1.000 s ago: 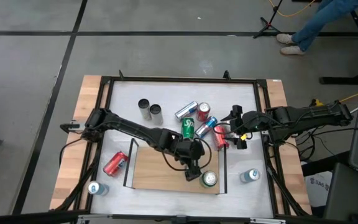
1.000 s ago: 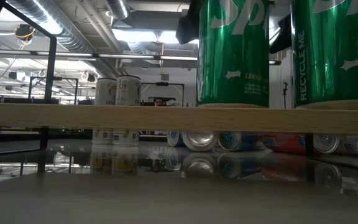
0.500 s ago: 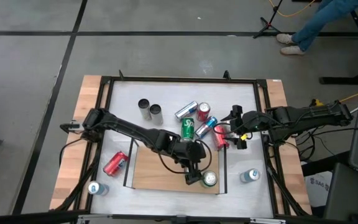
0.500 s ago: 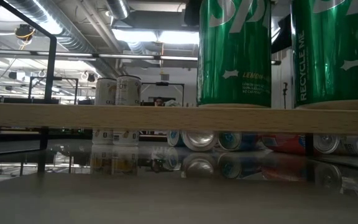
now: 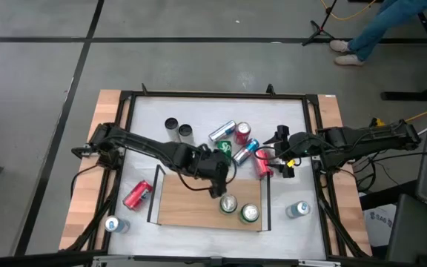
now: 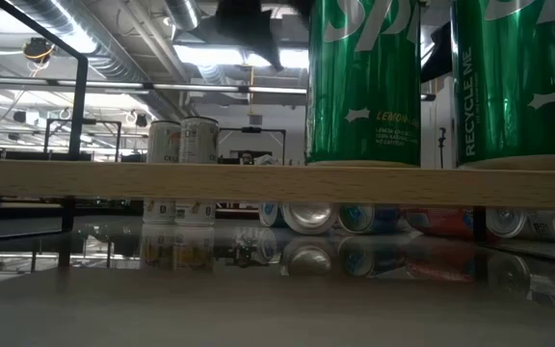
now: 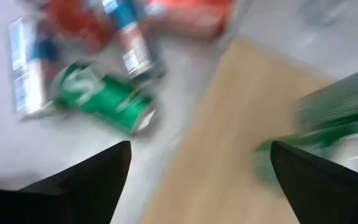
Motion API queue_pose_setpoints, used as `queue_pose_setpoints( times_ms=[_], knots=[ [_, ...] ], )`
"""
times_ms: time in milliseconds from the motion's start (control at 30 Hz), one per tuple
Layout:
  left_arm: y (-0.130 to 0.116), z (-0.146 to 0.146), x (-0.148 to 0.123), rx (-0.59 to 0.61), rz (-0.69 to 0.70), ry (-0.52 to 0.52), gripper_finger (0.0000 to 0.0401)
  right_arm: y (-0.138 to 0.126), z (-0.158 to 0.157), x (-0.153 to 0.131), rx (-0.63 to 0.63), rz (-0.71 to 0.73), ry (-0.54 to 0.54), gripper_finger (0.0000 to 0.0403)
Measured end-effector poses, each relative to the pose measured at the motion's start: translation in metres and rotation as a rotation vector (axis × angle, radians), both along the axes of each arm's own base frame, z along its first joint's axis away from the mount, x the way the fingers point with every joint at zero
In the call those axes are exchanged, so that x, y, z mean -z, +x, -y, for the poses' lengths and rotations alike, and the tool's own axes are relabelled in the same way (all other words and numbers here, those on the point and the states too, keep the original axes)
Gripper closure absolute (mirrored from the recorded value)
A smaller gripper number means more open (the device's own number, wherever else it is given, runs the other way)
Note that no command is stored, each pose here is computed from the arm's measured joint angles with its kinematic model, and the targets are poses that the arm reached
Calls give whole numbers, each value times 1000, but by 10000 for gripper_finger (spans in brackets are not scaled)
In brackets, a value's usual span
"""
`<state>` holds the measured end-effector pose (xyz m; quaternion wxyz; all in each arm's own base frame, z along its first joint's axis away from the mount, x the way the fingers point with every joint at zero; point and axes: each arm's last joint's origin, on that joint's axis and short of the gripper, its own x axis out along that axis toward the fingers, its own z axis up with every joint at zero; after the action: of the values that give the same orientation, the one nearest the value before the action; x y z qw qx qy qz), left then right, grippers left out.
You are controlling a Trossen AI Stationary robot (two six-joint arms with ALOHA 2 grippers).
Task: Place canned beverage on shelf
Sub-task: Put the top green soda can on the shelf aligned with the other green soda can
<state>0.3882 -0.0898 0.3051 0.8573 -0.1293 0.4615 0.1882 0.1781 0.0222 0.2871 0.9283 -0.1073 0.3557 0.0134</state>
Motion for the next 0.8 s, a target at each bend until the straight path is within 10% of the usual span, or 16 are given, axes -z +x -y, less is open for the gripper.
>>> queue_pose_setpoints(
  times_ms=[800],
  knots=[
    [18,34,40,49,-23,28,25,0,0,0,0,-1,0,36]
  ],
)
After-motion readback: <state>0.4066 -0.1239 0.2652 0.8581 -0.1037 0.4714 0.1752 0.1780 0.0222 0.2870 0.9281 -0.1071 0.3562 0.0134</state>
